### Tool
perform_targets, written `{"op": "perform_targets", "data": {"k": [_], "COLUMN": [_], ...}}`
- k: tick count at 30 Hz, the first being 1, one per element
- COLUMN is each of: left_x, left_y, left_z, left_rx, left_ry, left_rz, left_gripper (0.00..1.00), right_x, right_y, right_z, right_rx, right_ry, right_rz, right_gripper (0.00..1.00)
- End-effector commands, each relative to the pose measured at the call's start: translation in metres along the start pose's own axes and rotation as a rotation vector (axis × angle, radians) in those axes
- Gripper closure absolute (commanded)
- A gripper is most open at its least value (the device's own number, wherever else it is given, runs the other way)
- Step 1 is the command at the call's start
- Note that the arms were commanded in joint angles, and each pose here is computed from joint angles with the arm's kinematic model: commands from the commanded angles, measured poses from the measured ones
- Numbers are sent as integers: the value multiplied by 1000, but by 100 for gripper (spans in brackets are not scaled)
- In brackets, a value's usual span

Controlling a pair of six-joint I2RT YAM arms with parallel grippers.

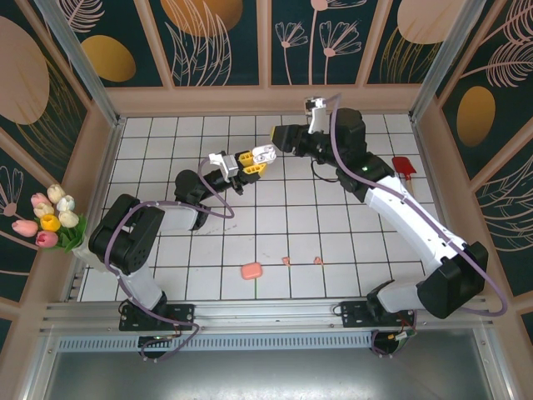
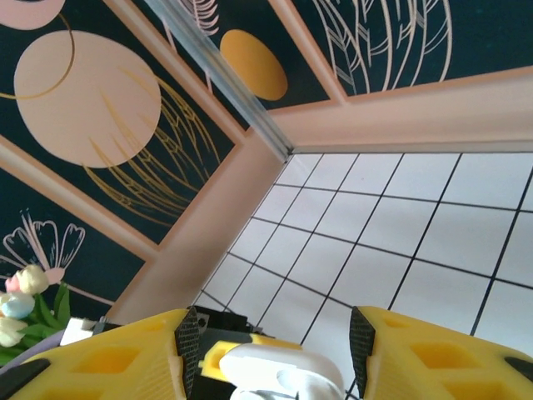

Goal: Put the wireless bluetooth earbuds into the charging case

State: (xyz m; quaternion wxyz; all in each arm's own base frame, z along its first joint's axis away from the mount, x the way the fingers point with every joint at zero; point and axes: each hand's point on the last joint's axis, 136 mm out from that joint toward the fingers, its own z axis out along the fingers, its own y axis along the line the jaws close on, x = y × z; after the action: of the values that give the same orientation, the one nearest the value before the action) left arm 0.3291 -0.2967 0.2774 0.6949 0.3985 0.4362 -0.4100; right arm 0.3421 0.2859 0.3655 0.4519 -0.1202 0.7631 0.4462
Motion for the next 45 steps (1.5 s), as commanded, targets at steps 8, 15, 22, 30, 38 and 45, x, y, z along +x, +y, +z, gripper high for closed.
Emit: {"op": "perform_targets", "data": {"k": [8,15,22,30,38,45], "left_x": [-10,-8,-5,-3,-4,-5], "left_y": [-1,0,2,3,3,3], "left_z": [4,5,6,6,6,5], "left_rx": [23,22,17,14,13,11], "left_ry": [-33,-27,-18,-15,-19,-19], "left_rz": [51,48,40,36,31,30], "left_gripper": [100,100,100,100,100,100], "right_x": [26,35,38,35,24,21], "right_y": [-1,-4,-3,-4,1,3], "right_z": [8,16,18,4,-1,4], "right_rx": [-67,-84,-95,-51,-46,-61], "right_ry": [78,107,131,113,82,86], "right_rz": [64,83,77,38,22,21], "right_gripper": [47,48,48,48,47,48]}}
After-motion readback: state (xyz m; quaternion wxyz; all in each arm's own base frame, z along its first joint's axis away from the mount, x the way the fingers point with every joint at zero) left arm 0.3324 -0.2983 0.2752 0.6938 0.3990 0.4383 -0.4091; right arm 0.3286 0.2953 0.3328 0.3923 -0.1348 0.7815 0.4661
